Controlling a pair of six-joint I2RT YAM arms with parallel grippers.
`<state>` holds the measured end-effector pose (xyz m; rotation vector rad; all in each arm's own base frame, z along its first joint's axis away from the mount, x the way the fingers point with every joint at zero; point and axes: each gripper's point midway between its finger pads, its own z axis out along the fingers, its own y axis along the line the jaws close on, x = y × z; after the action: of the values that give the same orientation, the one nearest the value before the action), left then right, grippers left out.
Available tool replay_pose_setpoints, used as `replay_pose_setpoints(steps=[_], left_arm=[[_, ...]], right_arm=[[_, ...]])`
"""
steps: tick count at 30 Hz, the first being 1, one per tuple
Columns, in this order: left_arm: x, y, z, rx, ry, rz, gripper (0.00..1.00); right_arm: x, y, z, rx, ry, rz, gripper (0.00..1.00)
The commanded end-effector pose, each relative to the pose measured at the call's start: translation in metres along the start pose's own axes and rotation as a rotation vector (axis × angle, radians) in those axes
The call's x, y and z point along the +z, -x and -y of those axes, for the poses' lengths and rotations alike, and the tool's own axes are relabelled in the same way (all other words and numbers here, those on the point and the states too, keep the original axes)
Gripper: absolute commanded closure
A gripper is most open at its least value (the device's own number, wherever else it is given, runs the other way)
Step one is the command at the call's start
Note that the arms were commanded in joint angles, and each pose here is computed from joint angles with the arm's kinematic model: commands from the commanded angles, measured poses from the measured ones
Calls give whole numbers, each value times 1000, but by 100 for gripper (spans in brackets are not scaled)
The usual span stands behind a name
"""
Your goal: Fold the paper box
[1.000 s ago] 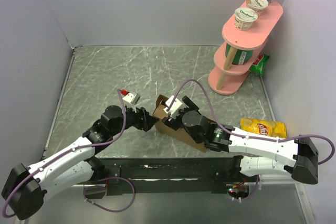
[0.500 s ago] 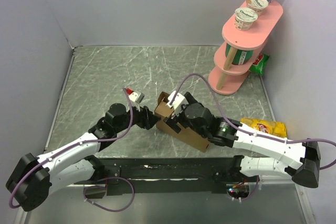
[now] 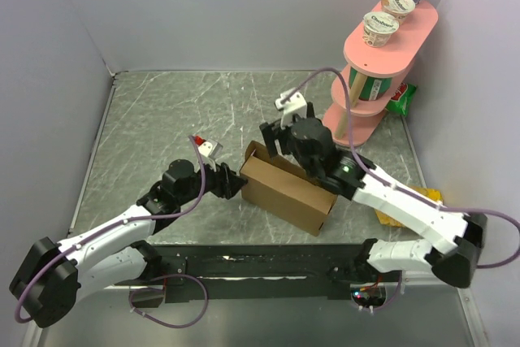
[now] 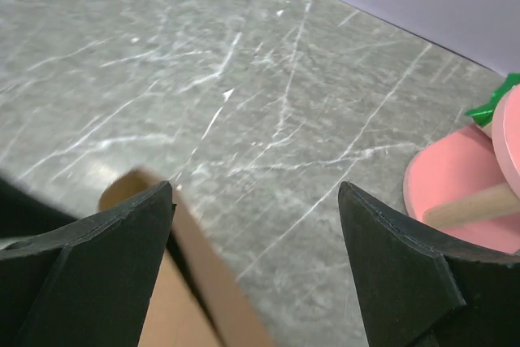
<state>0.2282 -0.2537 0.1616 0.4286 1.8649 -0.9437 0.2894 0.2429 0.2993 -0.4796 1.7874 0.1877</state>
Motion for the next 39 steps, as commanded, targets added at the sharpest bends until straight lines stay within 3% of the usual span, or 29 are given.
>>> replay_pose_setpoints(steps=[1, 10, 22, 29, 39], left_arm=[[2, 11, 4, 26, -29, 42, 40], [3, 7, 2, 23, -29, 28, 41], [8, 5, -1, 18, -22, 21, 41], [9, 10, 0, 30, -26, 31, 44], [13, 14, 4, 31, -50, 35, 50]], right_arm=[[39, 16, 9, -15, -72, 16, 11], [91, 5, 7, -65, 18, -54, 11], [84, -32, -37, -141, 267, -50, 12], [79, -50, -52, -261, 376, -50, 22], [72, -68, -65, -363, 224, -58, 27]])
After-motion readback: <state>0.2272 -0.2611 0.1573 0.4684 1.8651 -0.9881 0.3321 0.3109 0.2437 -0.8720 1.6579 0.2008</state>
